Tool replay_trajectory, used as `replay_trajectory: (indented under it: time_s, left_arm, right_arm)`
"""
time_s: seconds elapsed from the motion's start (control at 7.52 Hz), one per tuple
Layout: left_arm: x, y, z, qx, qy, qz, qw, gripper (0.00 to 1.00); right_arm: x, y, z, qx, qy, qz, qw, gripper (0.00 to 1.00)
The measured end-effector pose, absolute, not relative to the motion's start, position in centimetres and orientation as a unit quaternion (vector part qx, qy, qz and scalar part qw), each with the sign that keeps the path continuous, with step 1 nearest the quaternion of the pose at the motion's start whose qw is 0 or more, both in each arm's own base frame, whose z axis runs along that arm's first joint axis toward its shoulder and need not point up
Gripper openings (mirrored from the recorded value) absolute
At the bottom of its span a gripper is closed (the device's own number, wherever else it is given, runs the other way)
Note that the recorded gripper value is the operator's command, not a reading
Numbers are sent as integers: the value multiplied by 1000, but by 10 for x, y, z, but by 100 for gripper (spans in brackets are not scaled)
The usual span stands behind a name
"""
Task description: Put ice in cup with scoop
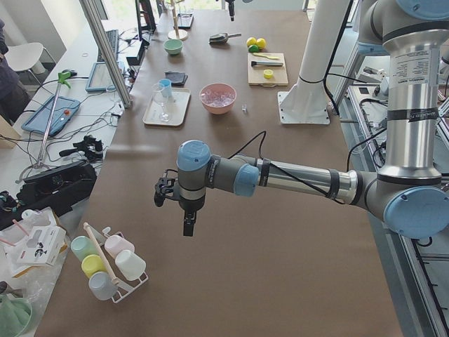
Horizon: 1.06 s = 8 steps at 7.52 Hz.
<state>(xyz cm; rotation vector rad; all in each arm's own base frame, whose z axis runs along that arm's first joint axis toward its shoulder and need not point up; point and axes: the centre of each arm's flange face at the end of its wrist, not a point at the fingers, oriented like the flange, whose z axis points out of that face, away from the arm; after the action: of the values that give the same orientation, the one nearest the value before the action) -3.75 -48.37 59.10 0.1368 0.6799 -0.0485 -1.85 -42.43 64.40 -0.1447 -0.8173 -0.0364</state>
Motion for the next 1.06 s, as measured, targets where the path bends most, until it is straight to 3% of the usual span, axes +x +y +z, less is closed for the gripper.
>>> replay_trajectory:
  time_s: [1.06]
  left_arm:
    - [-37, -487, 593, 65, 332, -24, 941, 99]
  right_arm:
    - [60, -395, 654, -75, -365, -42, 927, 100]
